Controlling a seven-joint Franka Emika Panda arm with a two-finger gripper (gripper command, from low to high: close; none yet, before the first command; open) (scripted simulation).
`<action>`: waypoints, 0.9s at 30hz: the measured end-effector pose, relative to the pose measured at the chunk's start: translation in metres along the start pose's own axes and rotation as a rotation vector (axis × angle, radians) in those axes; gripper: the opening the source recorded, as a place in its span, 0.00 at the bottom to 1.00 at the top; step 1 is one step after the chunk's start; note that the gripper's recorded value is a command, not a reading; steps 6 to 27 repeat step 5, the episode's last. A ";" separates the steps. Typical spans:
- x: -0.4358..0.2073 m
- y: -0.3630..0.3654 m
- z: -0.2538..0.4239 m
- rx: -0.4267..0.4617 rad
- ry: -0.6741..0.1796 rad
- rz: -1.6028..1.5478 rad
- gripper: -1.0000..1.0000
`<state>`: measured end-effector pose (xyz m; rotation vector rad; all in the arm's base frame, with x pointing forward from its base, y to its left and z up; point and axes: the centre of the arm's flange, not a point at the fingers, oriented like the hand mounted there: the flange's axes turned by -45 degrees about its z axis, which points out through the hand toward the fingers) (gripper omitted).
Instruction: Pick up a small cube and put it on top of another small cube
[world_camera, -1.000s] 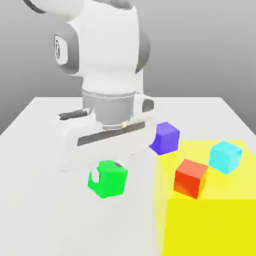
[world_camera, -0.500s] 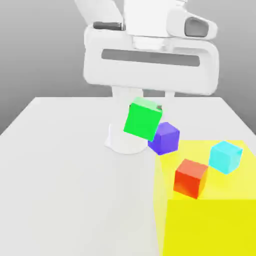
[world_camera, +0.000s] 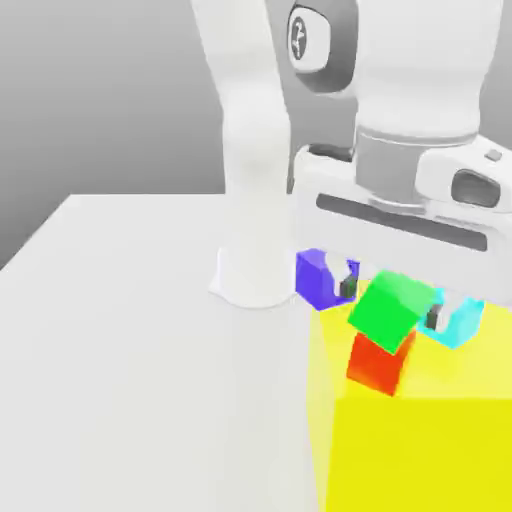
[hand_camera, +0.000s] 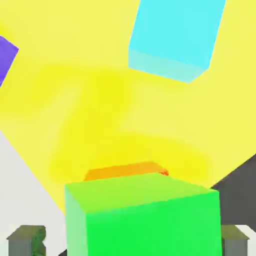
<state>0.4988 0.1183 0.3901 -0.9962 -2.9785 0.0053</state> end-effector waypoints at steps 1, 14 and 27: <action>0.000 0.000 0.005 -0.002 0.000 0.002 1.00; 0.000 0.001 -0.042 -0.003 0.002 0.002 1.00; 0.000 0.001 -0.042 -0.003 0.002 0.002 1.00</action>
